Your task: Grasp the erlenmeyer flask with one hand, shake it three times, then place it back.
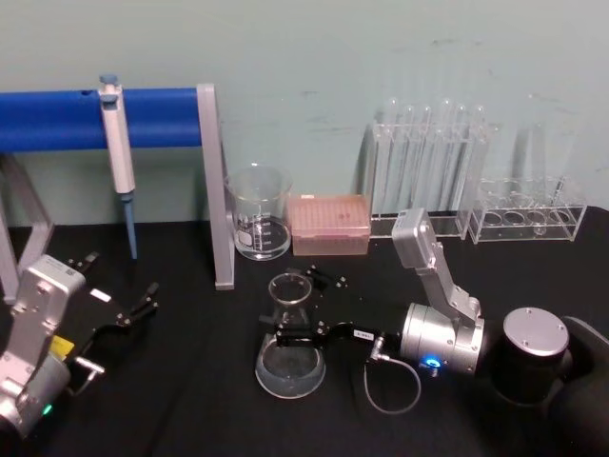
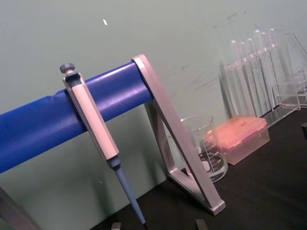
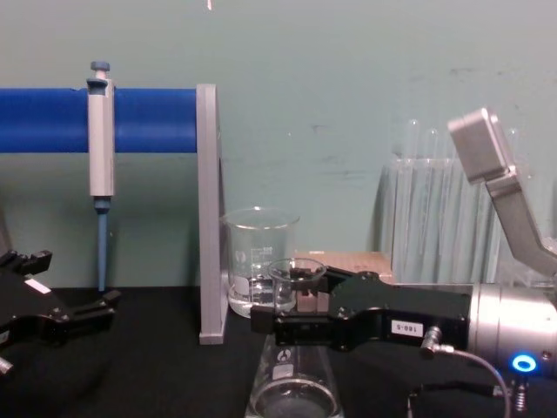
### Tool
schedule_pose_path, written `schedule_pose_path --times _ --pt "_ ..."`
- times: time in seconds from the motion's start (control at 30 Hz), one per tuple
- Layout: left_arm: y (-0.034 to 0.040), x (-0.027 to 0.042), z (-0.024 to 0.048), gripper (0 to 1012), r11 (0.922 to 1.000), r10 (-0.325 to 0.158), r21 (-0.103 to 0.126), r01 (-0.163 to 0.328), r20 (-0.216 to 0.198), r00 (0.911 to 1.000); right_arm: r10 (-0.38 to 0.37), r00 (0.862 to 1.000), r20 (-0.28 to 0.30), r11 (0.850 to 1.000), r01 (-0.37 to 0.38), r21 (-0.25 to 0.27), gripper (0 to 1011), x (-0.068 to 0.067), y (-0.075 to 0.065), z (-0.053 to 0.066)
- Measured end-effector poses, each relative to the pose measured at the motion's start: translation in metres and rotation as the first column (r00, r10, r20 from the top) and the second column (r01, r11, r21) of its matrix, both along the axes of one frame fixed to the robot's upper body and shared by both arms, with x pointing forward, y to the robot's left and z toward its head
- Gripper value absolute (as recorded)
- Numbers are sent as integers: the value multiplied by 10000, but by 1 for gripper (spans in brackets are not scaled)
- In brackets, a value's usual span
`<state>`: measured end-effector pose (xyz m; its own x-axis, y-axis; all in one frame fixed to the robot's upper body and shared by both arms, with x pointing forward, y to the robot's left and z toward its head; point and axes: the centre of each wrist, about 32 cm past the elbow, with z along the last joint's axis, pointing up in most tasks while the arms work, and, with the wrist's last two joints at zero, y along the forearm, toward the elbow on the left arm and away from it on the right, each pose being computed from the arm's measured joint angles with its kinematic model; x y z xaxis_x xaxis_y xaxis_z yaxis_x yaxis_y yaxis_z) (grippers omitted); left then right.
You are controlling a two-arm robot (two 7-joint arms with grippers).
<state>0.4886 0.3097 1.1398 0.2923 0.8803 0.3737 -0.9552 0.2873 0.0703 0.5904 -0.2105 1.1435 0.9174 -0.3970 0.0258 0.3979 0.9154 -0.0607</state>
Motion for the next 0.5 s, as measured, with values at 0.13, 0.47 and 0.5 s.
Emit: schedule_pose_path --times 0.13,0.47,0.5 --pt "0 0 0 1001 10000 0 0 0 0 10000 -4 10000 1 10000 4 -3 1000 1 -2 1" --pt "0 0 0 1001 10000 0 1 0 0 10000 -11 10000 -5 10000 11 -3 1000 1 -4 -1" --pt "0 0 0 1001 10000 0 0 0 0 10000 -11 10000 -6 10000 11 -3 983 1 -4 -1"
